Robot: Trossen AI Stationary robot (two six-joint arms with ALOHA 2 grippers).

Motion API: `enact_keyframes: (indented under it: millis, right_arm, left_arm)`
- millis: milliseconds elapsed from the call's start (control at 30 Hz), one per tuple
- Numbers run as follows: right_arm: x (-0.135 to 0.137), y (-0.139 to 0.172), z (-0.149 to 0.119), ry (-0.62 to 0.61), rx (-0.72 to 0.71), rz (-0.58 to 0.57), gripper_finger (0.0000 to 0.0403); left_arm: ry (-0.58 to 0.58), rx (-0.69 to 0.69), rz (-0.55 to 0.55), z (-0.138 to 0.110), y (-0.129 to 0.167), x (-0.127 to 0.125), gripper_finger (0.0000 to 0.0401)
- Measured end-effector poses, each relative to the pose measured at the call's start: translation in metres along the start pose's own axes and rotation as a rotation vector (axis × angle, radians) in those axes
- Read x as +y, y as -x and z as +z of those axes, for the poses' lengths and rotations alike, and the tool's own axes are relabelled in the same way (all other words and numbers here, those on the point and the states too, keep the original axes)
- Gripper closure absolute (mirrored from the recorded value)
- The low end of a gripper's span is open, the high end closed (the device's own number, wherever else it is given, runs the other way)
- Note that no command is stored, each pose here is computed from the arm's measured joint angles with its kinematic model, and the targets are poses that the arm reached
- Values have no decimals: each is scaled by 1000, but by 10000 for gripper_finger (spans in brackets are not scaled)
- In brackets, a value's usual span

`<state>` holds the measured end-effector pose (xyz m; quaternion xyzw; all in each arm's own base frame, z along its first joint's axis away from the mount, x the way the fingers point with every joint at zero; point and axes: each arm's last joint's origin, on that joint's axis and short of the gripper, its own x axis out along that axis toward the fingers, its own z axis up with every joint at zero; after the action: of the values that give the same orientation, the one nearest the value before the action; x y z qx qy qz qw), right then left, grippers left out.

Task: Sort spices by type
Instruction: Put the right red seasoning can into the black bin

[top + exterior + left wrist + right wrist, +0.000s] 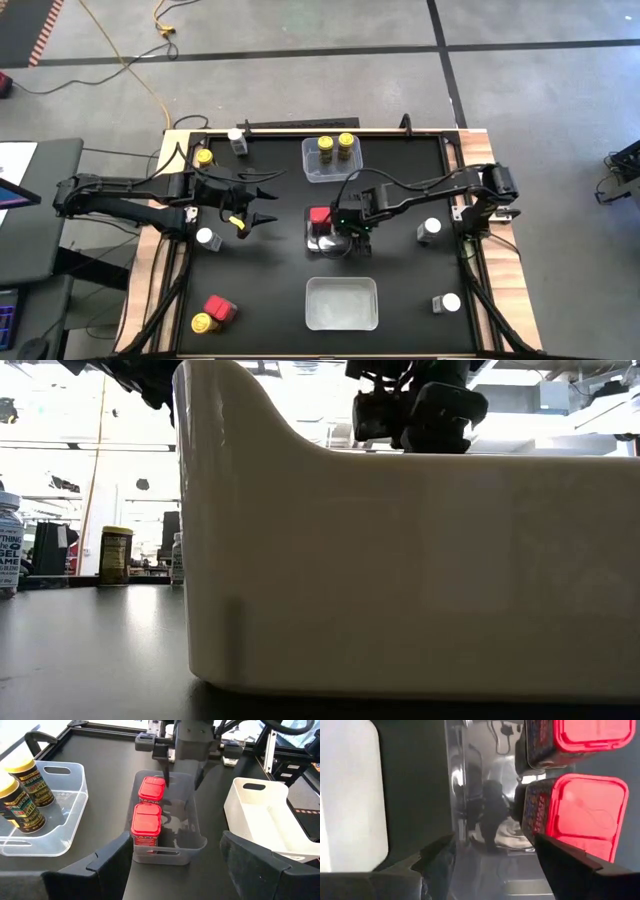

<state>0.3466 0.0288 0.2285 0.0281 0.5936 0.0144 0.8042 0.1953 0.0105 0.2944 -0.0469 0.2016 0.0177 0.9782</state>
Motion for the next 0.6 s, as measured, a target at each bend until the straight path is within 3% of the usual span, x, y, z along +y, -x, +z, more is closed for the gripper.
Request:
enact_keyframes:
  millis: [600]
  right_arm:
    - [-5, -6, -3, -13, 51, -18, 104]
  left_arm:
    - [-11, 0, 0, 0, 0, 0, 116]
